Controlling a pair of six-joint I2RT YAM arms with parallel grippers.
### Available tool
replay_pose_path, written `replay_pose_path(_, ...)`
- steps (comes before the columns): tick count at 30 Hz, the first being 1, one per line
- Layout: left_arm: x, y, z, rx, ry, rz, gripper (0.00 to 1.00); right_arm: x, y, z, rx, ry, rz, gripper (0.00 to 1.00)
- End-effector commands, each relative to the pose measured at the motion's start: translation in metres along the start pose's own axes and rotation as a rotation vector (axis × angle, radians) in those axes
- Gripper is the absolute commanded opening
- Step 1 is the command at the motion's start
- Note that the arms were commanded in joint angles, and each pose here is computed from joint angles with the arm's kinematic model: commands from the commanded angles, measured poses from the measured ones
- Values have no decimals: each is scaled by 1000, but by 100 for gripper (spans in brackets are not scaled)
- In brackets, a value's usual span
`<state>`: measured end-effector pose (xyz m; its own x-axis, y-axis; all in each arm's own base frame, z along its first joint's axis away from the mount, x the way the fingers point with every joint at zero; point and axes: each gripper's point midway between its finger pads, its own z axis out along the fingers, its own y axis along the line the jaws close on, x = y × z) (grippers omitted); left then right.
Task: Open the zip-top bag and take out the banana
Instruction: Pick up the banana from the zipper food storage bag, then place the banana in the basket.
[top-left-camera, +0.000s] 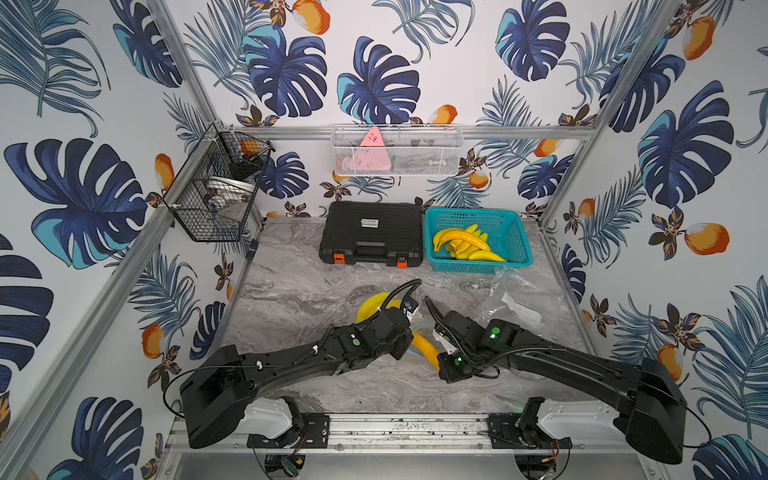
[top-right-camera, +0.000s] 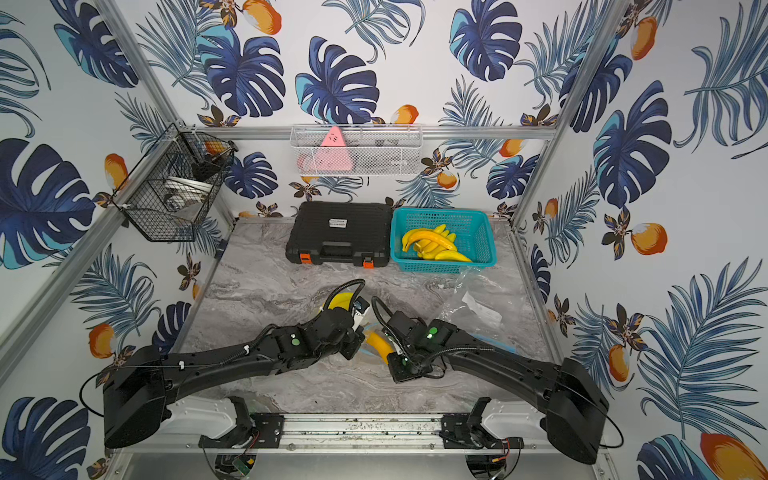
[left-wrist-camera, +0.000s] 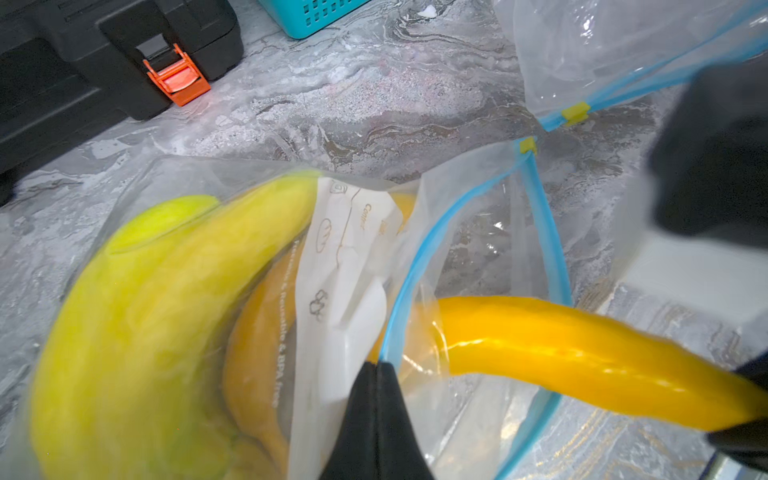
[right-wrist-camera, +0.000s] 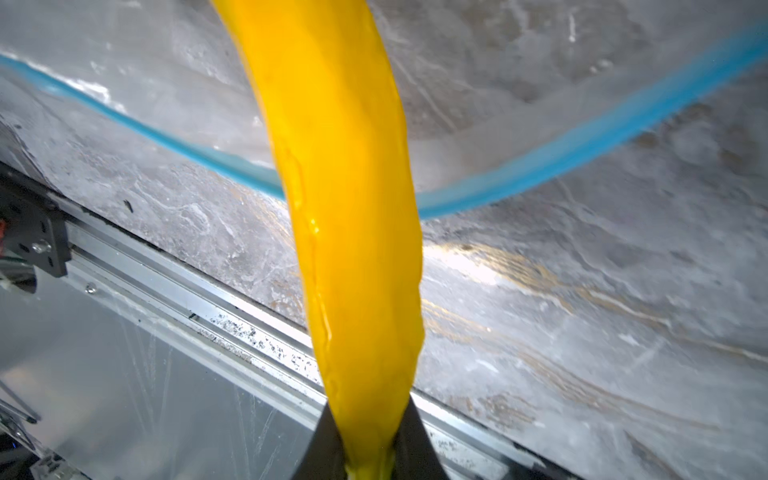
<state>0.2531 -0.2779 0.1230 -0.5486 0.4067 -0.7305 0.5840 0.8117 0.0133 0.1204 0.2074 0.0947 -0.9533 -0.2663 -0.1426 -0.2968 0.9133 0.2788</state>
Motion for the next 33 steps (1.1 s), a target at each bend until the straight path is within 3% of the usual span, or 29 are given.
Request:
replay_pose_path(1, 0, 12, 1, -59, 13, -17, 0, 9, -20, -19, 58, -56, 145, 10)
replay_pose_path(7, -5, 16, 6, -75, 18, -12, 0, 38, -53, -32, 193, -47, 204, 10)
replay_pose_path(17, -5, 10, -1, -21, -12, -27, 0, -1, -82, -68, 420, -264, 239, 2)
replay_pose_path(24, -4, 8, 1, -12, -6, -32, 0, -65, -85, -134, 499, -578, 226, 8)
replay_pose_path(26, -3, 7, 2, -9, -6, -35, 0, -90, -100, -148, 509, -617, 254, 8)
replay_pose_path(30, -2, 9, 0, -11, -13, -41, 0, -158, -148, -144, 408, -662, 333, 8)
replay_pose_path(33, -1, 10, -3, -13, -22, -44, 0, -222, -174, -137, 399, -683, 309, 9)
